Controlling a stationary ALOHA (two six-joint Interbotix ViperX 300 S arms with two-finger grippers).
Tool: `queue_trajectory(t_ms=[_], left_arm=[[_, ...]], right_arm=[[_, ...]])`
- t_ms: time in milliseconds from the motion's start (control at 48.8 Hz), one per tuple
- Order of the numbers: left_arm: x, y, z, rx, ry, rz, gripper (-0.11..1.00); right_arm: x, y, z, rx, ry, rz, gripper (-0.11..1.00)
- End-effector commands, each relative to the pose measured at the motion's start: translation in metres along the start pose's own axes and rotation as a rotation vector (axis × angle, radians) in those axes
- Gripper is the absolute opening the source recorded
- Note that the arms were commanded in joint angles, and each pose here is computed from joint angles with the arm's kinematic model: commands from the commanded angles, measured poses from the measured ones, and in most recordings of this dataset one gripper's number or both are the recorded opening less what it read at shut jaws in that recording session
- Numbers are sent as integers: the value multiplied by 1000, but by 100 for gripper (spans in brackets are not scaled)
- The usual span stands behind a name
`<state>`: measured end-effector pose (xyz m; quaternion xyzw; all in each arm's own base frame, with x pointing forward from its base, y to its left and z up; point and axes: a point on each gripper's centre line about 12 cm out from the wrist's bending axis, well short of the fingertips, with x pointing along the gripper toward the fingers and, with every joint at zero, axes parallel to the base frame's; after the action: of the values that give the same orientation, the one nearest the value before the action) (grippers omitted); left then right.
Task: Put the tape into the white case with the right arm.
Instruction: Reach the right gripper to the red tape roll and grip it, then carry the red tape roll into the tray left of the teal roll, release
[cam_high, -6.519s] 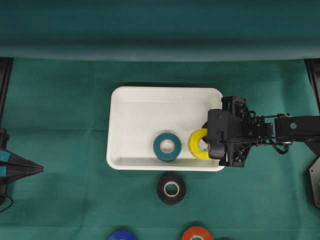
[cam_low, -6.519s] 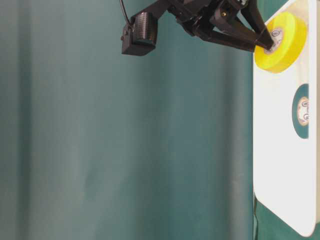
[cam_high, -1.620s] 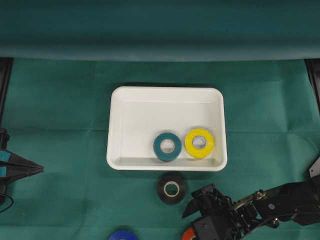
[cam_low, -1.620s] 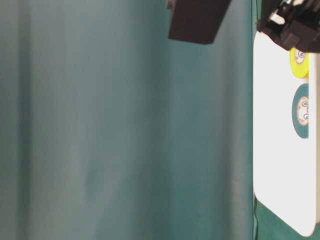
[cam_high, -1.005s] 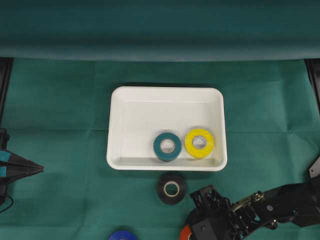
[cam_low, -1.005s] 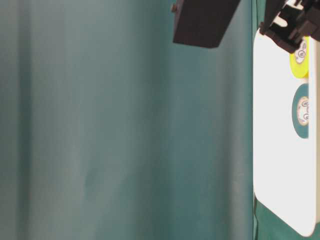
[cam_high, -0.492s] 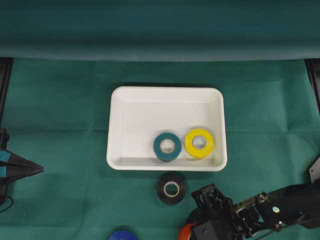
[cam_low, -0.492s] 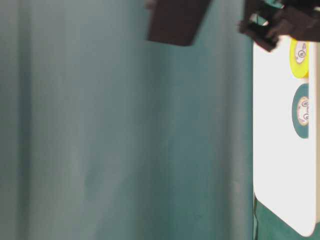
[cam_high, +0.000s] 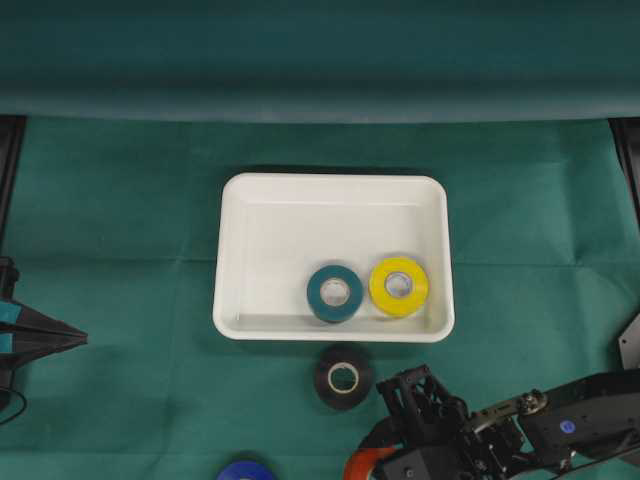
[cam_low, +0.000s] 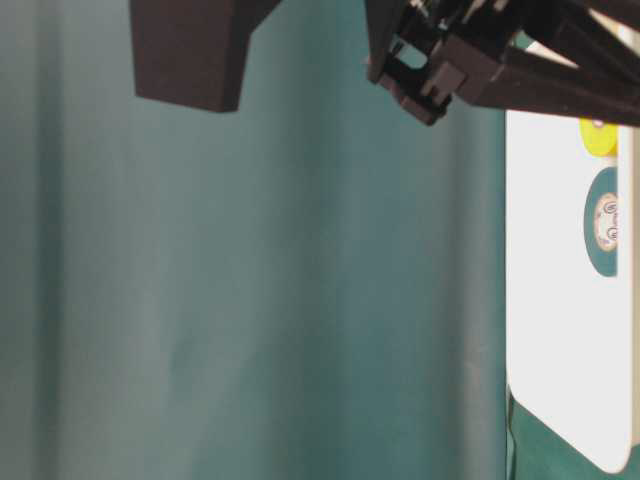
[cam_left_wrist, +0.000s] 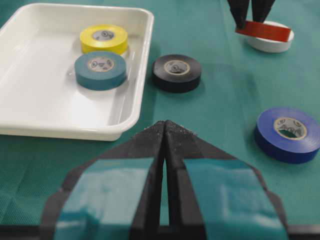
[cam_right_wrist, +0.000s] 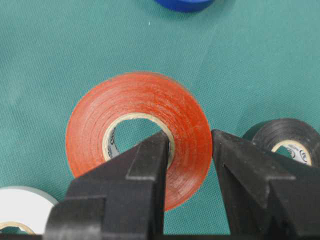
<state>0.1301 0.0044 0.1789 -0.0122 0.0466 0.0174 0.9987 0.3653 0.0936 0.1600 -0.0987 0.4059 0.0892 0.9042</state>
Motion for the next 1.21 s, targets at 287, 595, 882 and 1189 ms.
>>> queue_trajectory(t_ms=[287,595,882,1189], left_arm=[[1,0,5,-3,-12,2,0],[1,0,6,-3,-14,2,0],[1,0,6,-3,-14,2,0],[1,0,5,-5,-12,2,0]], right_arm=[[3,-5,47,-18,-123,-3,1],[37,-11,84,-70,-156,-35,1],[41,-29,85,-45,-137,-71,1],[40,-102,71,57,-98,-187,1]])
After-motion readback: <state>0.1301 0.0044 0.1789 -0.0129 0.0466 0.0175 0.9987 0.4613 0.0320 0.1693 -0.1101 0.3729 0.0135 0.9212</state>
